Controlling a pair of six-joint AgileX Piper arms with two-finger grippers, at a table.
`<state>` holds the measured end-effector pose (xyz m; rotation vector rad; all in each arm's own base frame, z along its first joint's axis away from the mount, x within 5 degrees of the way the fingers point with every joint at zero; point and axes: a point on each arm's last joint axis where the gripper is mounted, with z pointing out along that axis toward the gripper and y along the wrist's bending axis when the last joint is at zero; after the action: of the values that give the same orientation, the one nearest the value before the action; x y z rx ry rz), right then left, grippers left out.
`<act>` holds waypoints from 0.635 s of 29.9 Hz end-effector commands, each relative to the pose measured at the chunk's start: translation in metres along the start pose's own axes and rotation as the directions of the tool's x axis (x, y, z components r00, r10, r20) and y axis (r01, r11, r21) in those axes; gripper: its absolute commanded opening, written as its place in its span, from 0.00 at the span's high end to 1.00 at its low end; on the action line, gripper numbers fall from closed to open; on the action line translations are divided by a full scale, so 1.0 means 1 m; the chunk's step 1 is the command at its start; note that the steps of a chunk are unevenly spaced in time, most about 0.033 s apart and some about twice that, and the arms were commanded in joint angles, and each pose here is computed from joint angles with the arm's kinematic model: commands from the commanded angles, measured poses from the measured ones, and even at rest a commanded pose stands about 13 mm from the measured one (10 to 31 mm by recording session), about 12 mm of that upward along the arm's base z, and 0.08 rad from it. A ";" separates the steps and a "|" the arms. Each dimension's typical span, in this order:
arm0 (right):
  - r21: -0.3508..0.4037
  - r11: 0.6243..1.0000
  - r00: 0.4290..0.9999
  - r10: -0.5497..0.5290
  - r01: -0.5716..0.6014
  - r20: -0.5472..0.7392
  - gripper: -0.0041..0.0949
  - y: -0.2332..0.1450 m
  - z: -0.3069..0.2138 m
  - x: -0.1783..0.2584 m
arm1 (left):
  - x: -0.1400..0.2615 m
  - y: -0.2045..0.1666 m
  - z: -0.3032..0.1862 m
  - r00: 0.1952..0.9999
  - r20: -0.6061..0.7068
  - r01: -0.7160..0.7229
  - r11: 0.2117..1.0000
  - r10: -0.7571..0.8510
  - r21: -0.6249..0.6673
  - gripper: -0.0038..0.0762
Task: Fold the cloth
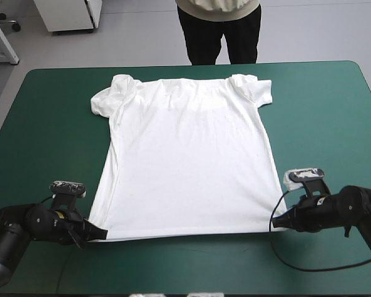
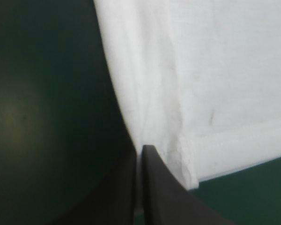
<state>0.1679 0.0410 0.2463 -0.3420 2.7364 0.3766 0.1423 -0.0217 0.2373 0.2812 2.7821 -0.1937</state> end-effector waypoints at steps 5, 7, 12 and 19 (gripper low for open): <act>0.018 1.000 0.999 0.021 -0.022 0.033 0.98 0.005 -0.013 0.038 | 0.034 -0.006 -0.024 0.999 0.017 0.041 0.999 -0.041 -0.018 0.96; 0.015 0.999 0.999 0.030 -0.031 0.013 0.98 0.005 -0.008 0.044 | 0.038 -0.008 -0.027 0.998 0.044 0.043 0.999 -0.042 -0.008 0.96; 0.011 0.999 0.999 0.041 -0.041 -0.001 0.98 0.005 -0.007 0.046 | 0.041 -0.010 -0.030 0.996 0.075 0.045 0.999 -0.045 0.002 0.96; 0.003 0.999 0.999 0.043 -0.043 -0.017 0.97 0.005 -0.007 0.048 | 0.036 -0.009 -0.022 0.999 0.013 0.051 0.999 -0.051 0.011 0.96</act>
<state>0.1189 0.0360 0.2280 -0.2931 2.7920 0.3861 0.0935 -0.0191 0.2419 0.2243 2.7864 -0.2064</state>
